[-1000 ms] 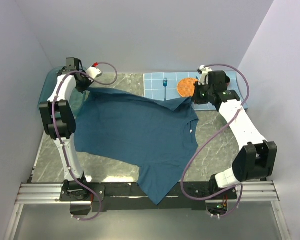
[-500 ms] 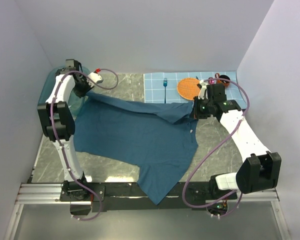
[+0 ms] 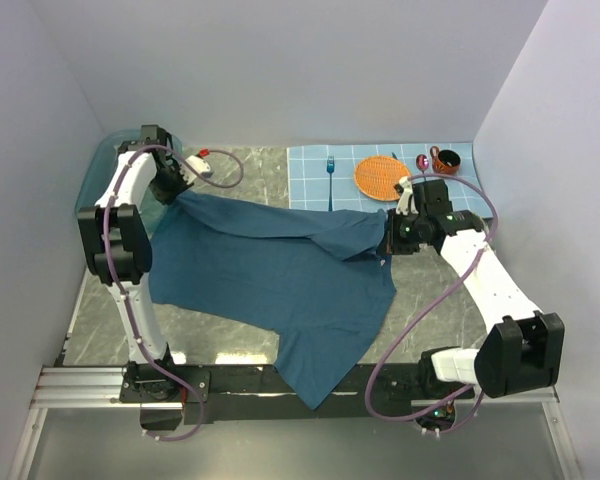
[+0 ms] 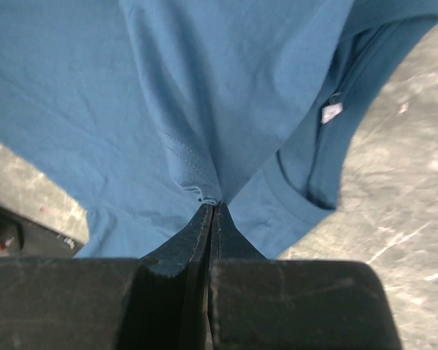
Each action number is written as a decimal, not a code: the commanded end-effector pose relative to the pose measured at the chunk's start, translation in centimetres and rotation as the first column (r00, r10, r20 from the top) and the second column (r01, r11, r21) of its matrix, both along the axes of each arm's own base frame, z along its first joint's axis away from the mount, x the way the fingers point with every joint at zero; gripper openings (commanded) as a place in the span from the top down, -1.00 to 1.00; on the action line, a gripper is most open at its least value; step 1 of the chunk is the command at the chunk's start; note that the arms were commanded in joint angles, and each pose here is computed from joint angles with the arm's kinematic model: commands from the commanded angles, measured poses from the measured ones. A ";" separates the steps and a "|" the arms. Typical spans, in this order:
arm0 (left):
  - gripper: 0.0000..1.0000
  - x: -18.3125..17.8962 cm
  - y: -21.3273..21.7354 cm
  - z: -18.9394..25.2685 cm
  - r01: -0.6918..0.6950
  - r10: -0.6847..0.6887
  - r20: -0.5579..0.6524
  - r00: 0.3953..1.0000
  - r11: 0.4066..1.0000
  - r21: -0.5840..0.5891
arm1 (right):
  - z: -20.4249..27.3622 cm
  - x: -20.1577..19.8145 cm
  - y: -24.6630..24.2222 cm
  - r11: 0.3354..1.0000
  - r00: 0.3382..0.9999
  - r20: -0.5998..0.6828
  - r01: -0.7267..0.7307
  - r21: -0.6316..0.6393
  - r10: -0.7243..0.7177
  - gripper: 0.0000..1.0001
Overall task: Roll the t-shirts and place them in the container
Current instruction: Fold the T-shirt at the center of the board.
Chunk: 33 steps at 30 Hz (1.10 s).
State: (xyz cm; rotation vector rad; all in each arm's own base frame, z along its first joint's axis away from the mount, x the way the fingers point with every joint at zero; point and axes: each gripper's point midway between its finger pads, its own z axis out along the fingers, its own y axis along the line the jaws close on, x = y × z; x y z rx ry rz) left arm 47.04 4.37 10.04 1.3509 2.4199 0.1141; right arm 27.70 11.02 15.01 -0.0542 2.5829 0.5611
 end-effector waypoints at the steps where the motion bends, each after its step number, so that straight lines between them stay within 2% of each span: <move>1: 0.98 -0.3 0.6 2.9 -0.001 -0.001 0.048 0.999 1.000 0.032 | 0.4 -2.0 1.2 0.997 0.998 -0.048 -0.039 0.062 0.042 1.00; 5: 0.94 0.1 0.9 3.7 -0.018 0.015 0.072 0.997 0.999 0.041 | 0.9 -2.7 1.7 0.993 0.991 -0.101 -0.079 0.084 0.087 0.30; 7: 0.79 0.4 0.8 4.6 -0.030 0.027 0.086 0.996 0.999 0.036 | 2.6 -1.3 2.2 0.989 0.991 -0.069 -0.106 0.100 0.113 0.25; 8: 0.48 0.5 0.9 4.8 -0.037 0.034 0.092 0.995 0.999 0.034 | 3.2 -0.4 2.0 0.990 0.992 -0.044 -0.114 0.089 0.118 0.16; 9: 0.38 0.5 0.7 5.4 -0.058 0.055 0.104 0.993 0.998 0.023 | 5.1 1.3 1.8 0.991 0.994 0.016 -0.109 0.077 0.108 0.14; 11: 0.21 0.7 0.3 6.9 -0.070 0.070 0.135 0.988 0.998 -0.003 | 5.1 4.1 1.1 0.994 0.995 0.033 -0.095 0.045 0.094 0.12; 12: 0.17 0.6 0.0 8.2 -0.091 0.094 0.163 0.982 0.996 -0.025 | 6.2 5.9 0.4 0.996 0.995 0.073 -0.076 0.036 0.073 0.11; 15: 0.07 -0.1 -1.1 11.0 -0.116 0.132 0.227 0.965 0.990 -0.083 | 4.7 9.5 -0.9 0.997 0.994 0.080 -0.073 -0.039 0.076 0.12; 18: 0.03 -2.3 -3.5 12.5 -0.102 0.136 0.236 0.962 0.983 -0.151 | 1.9 11.6 -1.7 0.988 0.992 0.057 -0.105 -0.117 0.113 0.14; 21: 0.05 -6.1 -7.1 10.8 -0.054 0.084 0.164 0.983 0.982 -0.183 | -0.9 13.0 -2.2 0.982 0.992 0.025 -0.118 -0.150 0.123 0.16; 22: 0.10 -8.1 -8.4 8.2 -0.042 0.059 0.090 0.994 0.982 -0.185 | -1.9 13.3 -2.2 0.980 0.992 0.011 -0.122 -0.155 0.125 0.15; 24: 0.42 -10.1 -10.0 6.7 -0.025 0.036 0.048 0.998 0.976 -0.215 | -2.6 14.1 -2.0 0.981 0.992 0.017 -0.125 -0.150 0.129 0.16; 25: 0.56 -11.9 -11.0 4.3 -0.016 0.013 -0.018 1.000 0.977 -0.214 | -3.3 14.4 -2.0 0.981 0.992 0.007 -0.127 -0.148 0.129 0.16; 26: 0.81 -12.6 -11.5 3.4 -0.021 0.011 -0.044 0.999 0.975 -0.221 | -3.6 14.7 -2.0 0.981 0.992 0.003 -0.126 -0.151 0.128 0.16; 28: 0.98 -14.2 -12.9 1.1 -0.015 -0.009 -0.100 0.995 0.972 -0.235 | -4.5 14.8 -2.2 0.979 0.992 -0.023 -0.124 -0.161 0.122 0.15; 33: 0.99 -16.2 -15.6 -2.5 -0.049 -0.011 -0.220 0.975 0.962 -0.267 | -5.6 14.2 -2.2 0.975 0.988 -0.069 -0.148 -0.164 0.138 0.11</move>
